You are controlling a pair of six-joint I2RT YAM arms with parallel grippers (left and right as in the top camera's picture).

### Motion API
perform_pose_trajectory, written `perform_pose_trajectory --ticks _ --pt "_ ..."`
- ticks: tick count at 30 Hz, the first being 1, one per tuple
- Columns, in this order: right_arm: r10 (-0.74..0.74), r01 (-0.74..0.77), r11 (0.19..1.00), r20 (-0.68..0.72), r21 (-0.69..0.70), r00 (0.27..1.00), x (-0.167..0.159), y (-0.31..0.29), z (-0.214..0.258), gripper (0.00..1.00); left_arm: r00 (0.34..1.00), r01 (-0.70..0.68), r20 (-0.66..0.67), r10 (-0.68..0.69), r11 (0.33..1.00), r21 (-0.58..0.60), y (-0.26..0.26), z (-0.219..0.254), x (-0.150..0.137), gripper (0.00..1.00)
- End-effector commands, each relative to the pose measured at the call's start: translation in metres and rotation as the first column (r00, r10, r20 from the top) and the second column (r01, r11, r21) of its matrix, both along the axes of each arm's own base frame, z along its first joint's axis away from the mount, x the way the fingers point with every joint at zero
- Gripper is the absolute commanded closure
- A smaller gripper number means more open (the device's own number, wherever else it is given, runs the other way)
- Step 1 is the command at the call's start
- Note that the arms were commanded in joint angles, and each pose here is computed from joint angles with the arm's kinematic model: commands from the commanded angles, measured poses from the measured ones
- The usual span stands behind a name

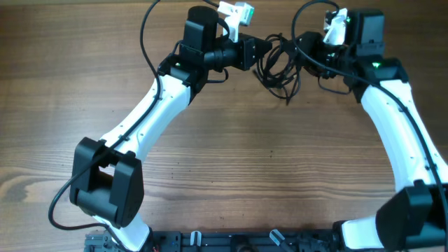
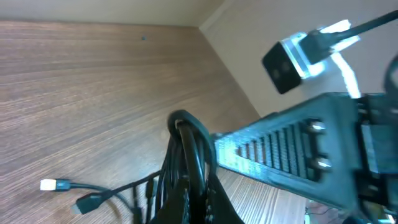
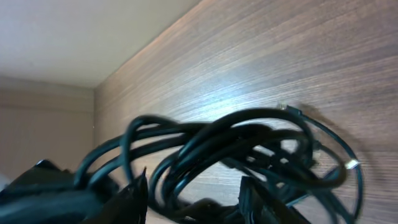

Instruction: Untangle cables

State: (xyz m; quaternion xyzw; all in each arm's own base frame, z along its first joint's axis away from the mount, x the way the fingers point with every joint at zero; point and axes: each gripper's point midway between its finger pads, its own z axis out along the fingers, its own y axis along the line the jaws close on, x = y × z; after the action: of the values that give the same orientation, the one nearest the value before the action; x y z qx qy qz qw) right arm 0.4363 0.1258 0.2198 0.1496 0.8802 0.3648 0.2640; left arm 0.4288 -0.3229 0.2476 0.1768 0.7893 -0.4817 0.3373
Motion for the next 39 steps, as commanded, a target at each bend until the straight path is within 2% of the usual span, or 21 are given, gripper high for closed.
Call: perform_pose_trajectory --ticks 1,8,17,19,23,28,31,34,37,39 --pt "0.018 -0.016 0.998 -0.028 0.053 0.999 0.01 0.009 -0.013 0.57 1.0 0.026 0.002 -0.026 0.999 -0.019 -0.004 0.005 -0.005 0.96" --pt "0.05 -0.045 0.995 -0.06 0.088 0.997 0.011 0.022 -0.025 0.65 1.0 0.027 0.002 -0.027 0.999 -0.019 -0.005 0.005 -0.005 0.96" --pt "0.103 -0.097 0.991 -0.059 0.096 0.993 0.004 0.055 -0.026 0.66 0.997 0.076 0.012 -0.076 0.997 -0.017 -0.025 0.006 -0.021 0.96" --pt "0.069 -0.065 0.996 -0.064 0.068 0.996 0.009 0.049 -0.031 0.71 0.996 0.083 0.016 -0.083 0.996 -0.019 -0.028 0.006 -0.023 0.96" --pt "-0.015 0.014 0.999 -0.032 -0.052 0.999 0.021 0.028 -0.041 0.94 0.991 0.131 0.011 -0.131 0.991 -0.038 -0.032 0.009 -0.032 0.96" --pt "0.068 -0.062 0.992 0.053 -0.114 0.996 0.024 0.014 -0.035 0.96 0.991 0.133 0.01 -0.133 0.99 -0.042 -0.029 0.01 -0.03 0.96" --pt "0.133 -0.116 0.987 0.151 -0.115 0.98 0.02 0.0 -0.007 0.96 0.999 0.05 -0.013 -0.05 0.999 -0.004 -0.015 0.0 -0.015 0.96" --pt "0.115 -0.092 0.99 0.245 -0.102 0.963 0.009 -0.026 0.036 0.96 0.995 -0.078 -0.058 0.083 0.994 0.082 0.006 -0.021 0.002 0.96" --pt "0.08 -0.06 0.996 0.317 -0.073 0.945 -0.008 -0.052 0.076 0.96 0.979 -0.158 -0.102 0.176 0.974 0.165 0.024 -0.04 0.009 0.96" --pt "0.078 -0.058 0.996 0.381 -0.064 0.921 -0.025 -0.07 0.103 0.96 0.952 -0.24 -0.122 0.28 0.934 0.266 0.043 -0.06 0.014 0.96"
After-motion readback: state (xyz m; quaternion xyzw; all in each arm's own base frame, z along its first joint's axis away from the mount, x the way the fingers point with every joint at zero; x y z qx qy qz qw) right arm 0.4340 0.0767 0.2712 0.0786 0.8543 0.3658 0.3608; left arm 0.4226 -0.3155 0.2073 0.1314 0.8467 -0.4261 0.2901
